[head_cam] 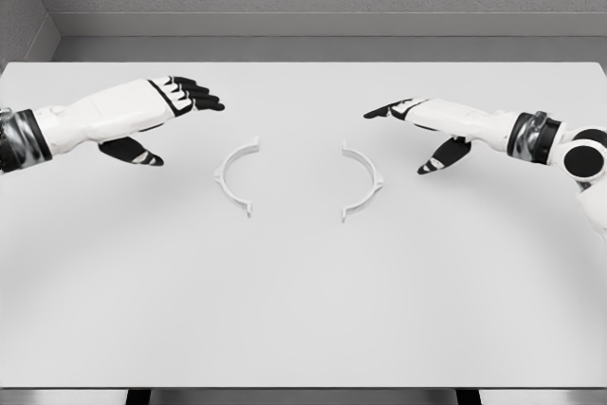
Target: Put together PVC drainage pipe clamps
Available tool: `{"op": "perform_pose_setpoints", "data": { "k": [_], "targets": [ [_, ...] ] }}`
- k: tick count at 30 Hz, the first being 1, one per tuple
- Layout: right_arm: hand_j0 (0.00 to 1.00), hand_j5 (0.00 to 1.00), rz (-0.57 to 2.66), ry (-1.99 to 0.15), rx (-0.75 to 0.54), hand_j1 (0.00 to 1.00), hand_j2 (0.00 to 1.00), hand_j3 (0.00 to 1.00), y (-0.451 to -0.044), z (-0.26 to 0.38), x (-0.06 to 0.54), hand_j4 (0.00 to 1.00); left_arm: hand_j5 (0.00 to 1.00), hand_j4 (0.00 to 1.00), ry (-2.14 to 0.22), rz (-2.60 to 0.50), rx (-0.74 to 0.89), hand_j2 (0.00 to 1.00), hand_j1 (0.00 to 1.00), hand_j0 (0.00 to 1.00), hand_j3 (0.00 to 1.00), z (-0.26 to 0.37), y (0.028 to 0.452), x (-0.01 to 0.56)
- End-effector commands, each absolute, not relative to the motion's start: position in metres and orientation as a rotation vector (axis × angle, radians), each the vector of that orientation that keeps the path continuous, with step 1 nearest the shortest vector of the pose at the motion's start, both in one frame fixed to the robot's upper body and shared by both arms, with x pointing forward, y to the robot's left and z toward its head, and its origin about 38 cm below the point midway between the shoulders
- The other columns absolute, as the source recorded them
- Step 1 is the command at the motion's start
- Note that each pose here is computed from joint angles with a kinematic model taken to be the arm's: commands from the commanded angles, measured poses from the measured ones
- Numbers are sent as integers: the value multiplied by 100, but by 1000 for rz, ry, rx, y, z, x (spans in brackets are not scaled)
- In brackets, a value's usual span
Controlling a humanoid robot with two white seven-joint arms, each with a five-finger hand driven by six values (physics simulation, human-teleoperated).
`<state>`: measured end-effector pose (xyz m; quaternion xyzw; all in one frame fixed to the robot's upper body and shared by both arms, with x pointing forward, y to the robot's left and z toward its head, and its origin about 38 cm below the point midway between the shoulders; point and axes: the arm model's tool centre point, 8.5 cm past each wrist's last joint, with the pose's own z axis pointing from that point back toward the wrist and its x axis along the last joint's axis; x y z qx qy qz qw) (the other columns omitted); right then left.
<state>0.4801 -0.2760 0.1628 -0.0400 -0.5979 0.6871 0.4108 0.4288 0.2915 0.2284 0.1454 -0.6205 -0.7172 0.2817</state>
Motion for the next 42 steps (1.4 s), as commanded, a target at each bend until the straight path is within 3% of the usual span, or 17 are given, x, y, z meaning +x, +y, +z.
{"op": "perform_pose_setpoints", "data": {
  "k": [1, 42],
  "targets": [
    [100, 100, 1724, -1513, -84, 100, 100, 100, -271, 161, 480, 100, 100, 100, -1650, -1908, 385, 100, 100, 100, 100, 219, 289, 433],
    [100, 100, 1766, -1547, 16, 100, 100, 100, -201, 133, 474, 100, 100, 100, -1572, -1903, 318, 100, 100, 100, 100, 150, 230, 460]
  ]
}}
